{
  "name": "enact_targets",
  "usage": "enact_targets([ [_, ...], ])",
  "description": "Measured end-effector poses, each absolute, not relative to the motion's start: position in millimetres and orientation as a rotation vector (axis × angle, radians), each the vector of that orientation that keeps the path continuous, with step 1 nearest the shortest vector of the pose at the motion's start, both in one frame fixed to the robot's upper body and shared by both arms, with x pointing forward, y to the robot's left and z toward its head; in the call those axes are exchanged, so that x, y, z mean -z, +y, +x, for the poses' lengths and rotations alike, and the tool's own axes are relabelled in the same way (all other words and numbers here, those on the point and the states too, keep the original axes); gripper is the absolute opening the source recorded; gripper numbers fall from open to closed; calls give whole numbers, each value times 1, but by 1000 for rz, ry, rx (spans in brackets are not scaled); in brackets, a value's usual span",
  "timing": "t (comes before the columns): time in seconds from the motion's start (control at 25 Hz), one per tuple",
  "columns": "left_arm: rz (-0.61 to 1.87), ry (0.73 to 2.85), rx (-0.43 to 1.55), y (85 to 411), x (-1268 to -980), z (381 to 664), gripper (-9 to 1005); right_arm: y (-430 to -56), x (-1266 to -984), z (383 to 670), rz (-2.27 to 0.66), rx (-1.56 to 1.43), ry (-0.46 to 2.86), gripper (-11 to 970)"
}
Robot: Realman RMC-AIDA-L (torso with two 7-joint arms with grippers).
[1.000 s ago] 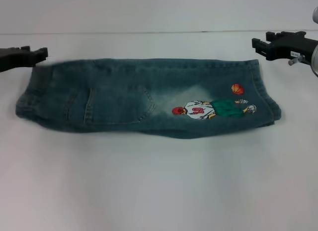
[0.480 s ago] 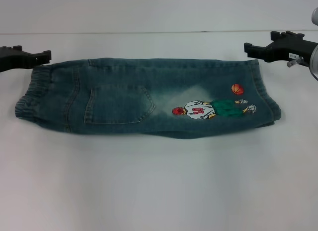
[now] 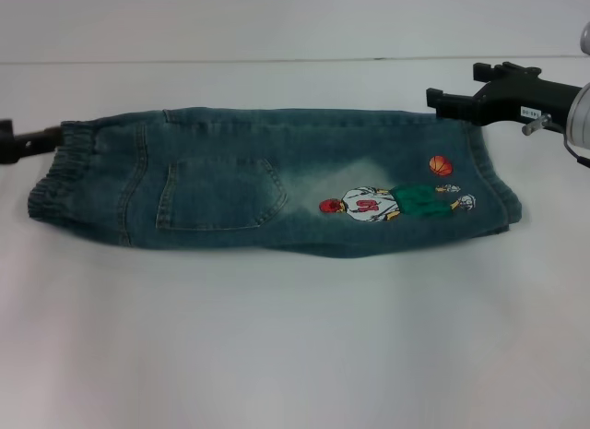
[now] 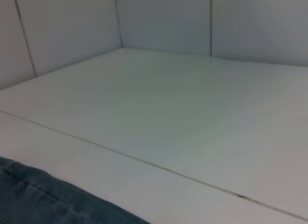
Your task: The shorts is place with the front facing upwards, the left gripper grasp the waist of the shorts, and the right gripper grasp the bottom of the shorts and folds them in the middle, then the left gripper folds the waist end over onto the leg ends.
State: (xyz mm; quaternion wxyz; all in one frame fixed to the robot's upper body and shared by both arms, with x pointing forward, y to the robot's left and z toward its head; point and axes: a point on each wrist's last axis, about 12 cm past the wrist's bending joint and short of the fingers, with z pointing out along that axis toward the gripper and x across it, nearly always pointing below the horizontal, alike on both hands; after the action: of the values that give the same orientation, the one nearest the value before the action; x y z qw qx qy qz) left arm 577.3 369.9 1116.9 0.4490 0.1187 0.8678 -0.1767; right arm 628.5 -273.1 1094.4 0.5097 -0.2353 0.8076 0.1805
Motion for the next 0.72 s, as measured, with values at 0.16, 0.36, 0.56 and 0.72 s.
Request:
enact_targets([
  [0.16,268,2161,529,388,-1115,551,876,-271,-1093,624,-589,-461,1909,932],
  [0.36,225,2161,577,407,-1109,519,877,-268,-1092,615,-615,-522,1864,931],
  [0.56,175,2153,612,410,-1097,502,877,-263,-1086,608,-632,-574,1835,930],
  [0.72,213,2148,599,406,-1092,497,877,-260,-1083,605,-643,-588,1828,930],
])
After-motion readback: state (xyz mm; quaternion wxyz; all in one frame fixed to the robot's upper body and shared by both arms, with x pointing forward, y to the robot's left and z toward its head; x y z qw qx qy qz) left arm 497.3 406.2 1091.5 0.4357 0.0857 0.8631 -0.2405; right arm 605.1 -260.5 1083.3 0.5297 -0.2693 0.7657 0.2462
